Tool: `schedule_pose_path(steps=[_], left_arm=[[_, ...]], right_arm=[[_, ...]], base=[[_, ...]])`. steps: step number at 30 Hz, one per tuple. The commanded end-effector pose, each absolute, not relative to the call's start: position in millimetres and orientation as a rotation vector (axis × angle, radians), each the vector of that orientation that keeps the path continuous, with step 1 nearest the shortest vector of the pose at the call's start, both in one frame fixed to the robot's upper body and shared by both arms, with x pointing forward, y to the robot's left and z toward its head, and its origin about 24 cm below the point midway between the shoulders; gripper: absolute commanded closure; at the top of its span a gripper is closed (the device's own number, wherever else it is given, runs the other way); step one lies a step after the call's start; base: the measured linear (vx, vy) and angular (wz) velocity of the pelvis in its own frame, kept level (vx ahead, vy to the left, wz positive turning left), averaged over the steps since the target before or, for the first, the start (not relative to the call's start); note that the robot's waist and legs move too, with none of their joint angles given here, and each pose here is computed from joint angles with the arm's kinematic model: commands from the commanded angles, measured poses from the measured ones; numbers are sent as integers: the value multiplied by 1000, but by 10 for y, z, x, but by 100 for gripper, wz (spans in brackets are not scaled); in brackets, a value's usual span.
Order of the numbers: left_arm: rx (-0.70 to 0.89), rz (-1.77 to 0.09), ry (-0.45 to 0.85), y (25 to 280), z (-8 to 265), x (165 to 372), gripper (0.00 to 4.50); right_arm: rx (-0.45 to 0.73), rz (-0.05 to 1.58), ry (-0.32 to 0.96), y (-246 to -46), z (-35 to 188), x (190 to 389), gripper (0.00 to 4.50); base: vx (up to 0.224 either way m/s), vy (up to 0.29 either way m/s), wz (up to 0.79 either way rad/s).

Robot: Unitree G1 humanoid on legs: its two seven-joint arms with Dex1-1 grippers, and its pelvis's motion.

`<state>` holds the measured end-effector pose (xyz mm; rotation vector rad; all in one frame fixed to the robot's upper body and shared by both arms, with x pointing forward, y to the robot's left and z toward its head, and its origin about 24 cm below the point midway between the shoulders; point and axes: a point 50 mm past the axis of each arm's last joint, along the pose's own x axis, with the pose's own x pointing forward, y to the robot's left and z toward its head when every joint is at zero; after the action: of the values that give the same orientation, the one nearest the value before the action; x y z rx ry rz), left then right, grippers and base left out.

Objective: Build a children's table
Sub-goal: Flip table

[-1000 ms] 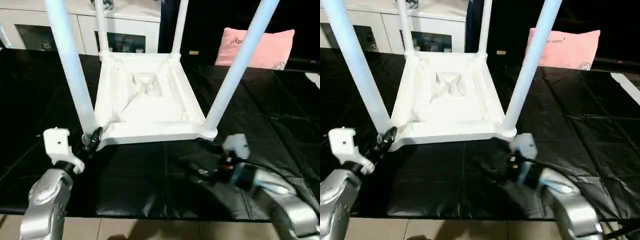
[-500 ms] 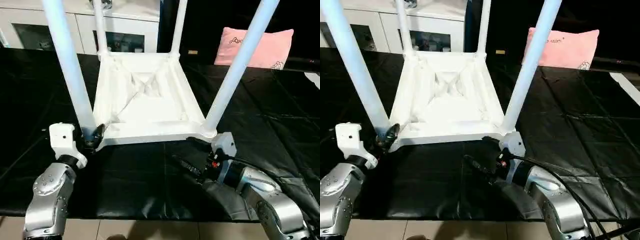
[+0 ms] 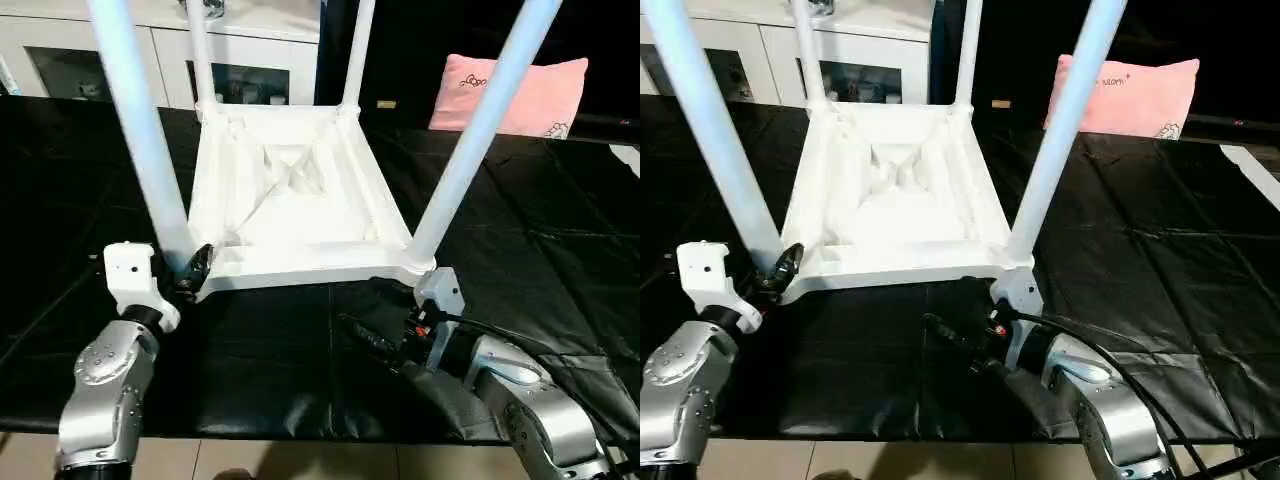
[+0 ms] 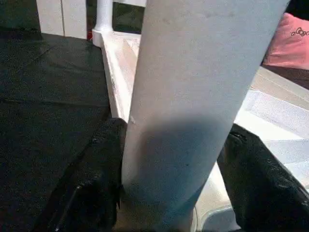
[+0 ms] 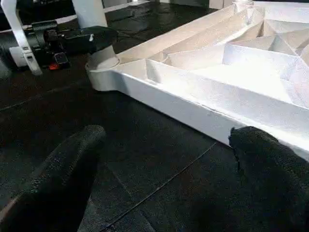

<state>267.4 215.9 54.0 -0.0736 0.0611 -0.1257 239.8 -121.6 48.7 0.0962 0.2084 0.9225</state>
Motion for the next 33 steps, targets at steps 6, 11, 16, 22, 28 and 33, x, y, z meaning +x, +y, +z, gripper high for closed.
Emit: schedule_pose_path(steps=[6, 11, 16, 22, 28, 33], left_arm=[[-108, -145, 78, 2063, 517, 2702, 207], [-138, -148, 81, 2036, 510, 2697, 225], [-274, -132, 90, 1969, 502, 2681, 226], [-492, -107, 107, 1889, 485, 2662, 226], [-579, -106, 112, 1856, 510, 2663, 226], [-563, -174, 135, 1795, 527, 2639, 226]], right_arm=[[73, 928, 194, -1198, 507, 2431, 0], [72, 926, 193, -1181, 505, 2446, 0], [84, 904, 195, -1182, 495, 2464, 0], [69, 771, 236, -1238, 411, 2568, 0], [154, 658, 241, -1250, 411, 2684, 0], [281, 620, 212, -1189, 443, 2773, 0]], base=[[0, 0, 0], [0, 0, 0], [0, 0, 0], [0, 0, 0], [0, 0, 0], [0, 0, 0]])
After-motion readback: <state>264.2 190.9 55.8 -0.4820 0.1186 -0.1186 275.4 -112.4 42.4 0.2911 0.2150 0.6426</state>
